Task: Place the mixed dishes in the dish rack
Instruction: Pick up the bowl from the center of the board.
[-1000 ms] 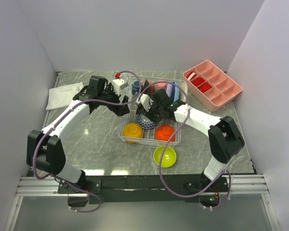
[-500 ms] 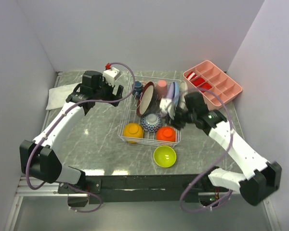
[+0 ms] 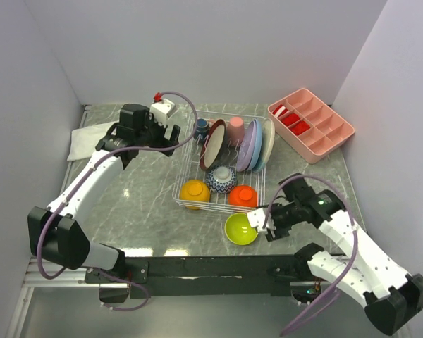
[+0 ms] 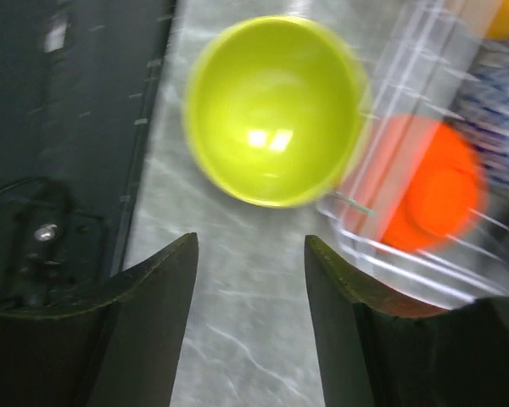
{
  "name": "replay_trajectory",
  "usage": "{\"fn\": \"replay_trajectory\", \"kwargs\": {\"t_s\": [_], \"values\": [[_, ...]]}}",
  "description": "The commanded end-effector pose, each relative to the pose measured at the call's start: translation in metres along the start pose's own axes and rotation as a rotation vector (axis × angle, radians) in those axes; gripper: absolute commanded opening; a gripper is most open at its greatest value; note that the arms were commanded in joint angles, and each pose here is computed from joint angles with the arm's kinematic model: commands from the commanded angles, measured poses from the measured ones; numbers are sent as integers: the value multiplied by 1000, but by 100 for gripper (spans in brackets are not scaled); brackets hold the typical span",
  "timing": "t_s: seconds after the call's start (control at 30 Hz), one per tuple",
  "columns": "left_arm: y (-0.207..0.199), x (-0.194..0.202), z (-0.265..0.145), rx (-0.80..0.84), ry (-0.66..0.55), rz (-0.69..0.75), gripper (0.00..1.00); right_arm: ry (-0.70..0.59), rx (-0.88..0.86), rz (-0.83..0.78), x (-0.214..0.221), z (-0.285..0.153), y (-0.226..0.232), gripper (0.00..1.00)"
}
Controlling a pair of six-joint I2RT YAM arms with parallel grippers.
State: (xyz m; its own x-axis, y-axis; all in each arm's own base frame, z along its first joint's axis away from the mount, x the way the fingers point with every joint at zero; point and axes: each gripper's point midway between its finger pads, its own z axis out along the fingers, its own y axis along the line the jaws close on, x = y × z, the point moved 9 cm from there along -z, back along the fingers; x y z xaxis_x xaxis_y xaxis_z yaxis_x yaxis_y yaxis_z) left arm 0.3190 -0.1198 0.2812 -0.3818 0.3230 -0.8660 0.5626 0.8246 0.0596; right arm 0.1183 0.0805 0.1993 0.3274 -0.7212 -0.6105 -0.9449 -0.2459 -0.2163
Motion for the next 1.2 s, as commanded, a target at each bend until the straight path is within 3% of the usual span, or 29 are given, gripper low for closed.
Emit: {"fn": "replay_trajectory", "kwargs": {"t_s": [0.0, 0.23, 0.47, 0.57, 0.7, 0.87, 0.97, 1.07, 1.1, 1.17], "values": [[-4, -5, -16, 6, -39, 10, 99, -48, -79, -133, -2, 26, 4, 65], [-6, 8, -26, -17, -36, 6, 99, -61, -145, -218, -10, 62, 3, 68], [-8, 13, -34, -17, -28, 18, 99, -12, -263, -186, -7, 90, 1, 56], [-8, 13, -39, -26, -31, 31, 99, -6, -260, -178, -15, 85, -2, 37], [-10, 14, -43, -10, -39, 40, 98, -4, -245, -163, -33, 56, -5, 0], [-11, 4, -51, 9, -73, 62, 98, -96, -193, -150, -84, -3, -21, 0], [-7, -5, -53, -45, -104, 46, 96, -176, -210, -16, -118, -27, -45, 0], [-9, -10, -48, -18, -99, -11, 98, -315, -179, 176, -129, -37, -81, 0], [-12, -12, -48, 18, -112, -20, 98, -345, -147, 305, -122, -43, -94, 0], [-16, -15, -45, 71, -126, -15, 90, -429, -190, 405, -121, -37, -117, 0]]}}
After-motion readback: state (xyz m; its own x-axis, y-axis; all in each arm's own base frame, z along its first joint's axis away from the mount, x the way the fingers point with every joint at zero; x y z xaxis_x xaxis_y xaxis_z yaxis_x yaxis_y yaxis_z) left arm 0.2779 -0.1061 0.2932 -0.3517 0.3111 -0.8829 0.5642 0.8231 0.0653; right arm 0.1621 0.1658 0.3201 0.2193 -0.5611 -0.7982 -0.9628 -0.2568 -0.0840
